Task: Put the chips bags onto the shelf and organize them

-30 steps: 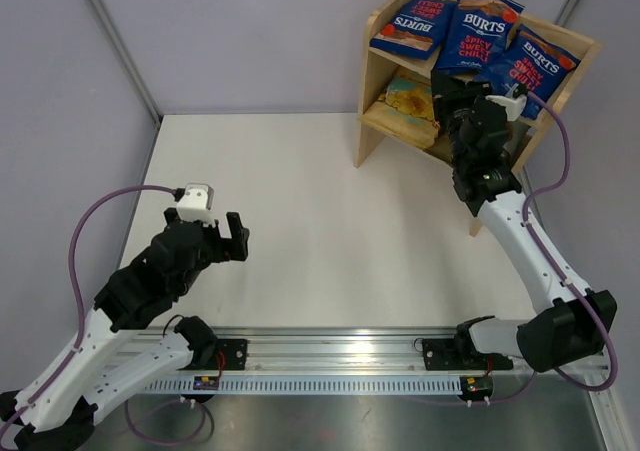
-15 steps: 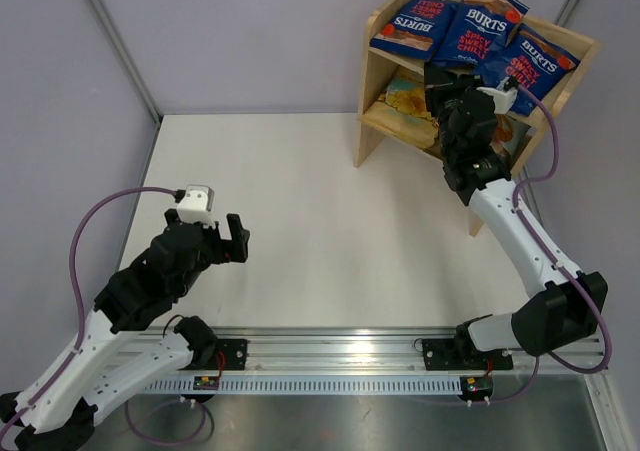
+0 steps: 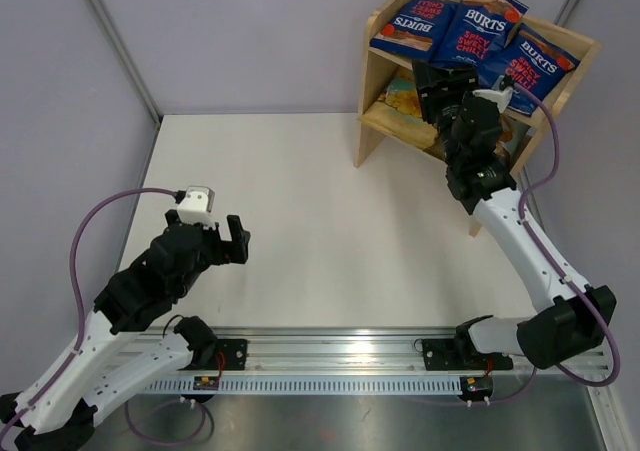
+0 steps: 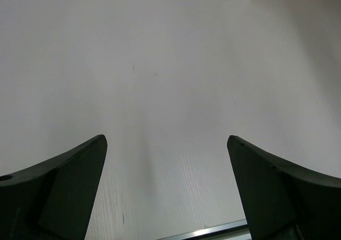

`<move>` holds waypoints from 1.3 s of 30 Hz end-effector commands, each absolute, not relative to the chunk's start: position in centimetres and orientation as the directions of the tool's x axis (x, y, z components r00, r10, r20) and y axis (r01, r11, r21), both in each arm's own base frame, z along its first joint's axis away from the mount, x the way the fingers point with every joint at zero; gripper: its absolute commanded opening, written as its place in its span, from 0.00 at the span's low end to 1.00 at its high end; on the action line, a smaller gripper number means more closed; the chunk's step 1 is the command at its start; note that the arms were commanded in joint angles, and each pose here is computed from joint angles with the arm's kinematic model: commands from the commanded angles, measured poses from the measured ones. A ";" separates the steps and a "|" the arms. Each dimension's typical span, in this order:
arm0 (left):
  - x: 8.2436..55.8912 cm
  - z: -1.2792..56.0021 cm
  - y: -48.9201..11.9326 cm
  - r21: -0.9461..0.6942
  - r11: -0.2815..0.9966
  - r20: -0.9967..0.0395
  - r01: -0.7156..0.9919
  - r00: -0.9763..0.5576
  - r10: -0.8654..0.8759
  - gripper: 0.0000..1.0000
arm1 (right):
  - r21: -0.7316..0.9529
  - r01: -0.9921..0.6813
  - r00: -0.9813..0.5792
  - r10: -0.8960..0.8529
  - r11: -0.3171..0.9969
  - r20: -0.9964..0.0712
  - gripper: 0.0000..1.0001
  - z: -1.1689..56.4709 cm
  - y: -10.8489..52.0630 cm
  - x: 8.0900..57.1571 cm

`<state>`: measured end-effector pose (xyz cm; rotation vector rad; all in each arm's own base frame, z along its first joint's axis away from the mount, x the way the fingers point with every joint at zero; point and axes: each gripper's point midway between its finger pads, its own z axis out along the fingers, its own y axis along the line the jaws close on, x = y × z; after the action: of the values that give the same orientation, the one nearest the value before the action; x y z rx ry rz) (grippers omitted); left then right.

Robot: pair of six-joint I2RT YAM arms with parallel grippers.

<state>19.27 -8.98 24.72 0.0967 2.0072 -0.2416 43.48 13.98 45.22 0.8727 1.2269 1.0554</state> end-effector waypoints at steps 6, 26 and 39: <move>19.8 25.8 -8.4 -0.135 0.980 -0.918 0.148 -0.390 -0.068 0.99 | 0.895 -0.228 -0.201 0.881 0.383 -0.428 0.85 45.0 17.4 39.4; 20.5 28.5 -3.0 -0.109 0.991 -0.954 -0.082 -0.270 -0.127 0.99 | 0.482 -0.445 -0.556 0.190 0.755 -0.809 0.99 35.6 18.8 27.5; 19.7 31.8 -0.3 -0.027 0.989 -0.978 -0.143 -0.201 -0.056 0.99 | 0.274 -0.249 -0.345 0.179 0.929 -0.921 1.00 33.7 8.4 19.4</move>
<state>20.00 -1.84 29.99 -0.1351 1.8296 0.0201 19.77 11.60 34.11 -0.0867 1.9117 0.6169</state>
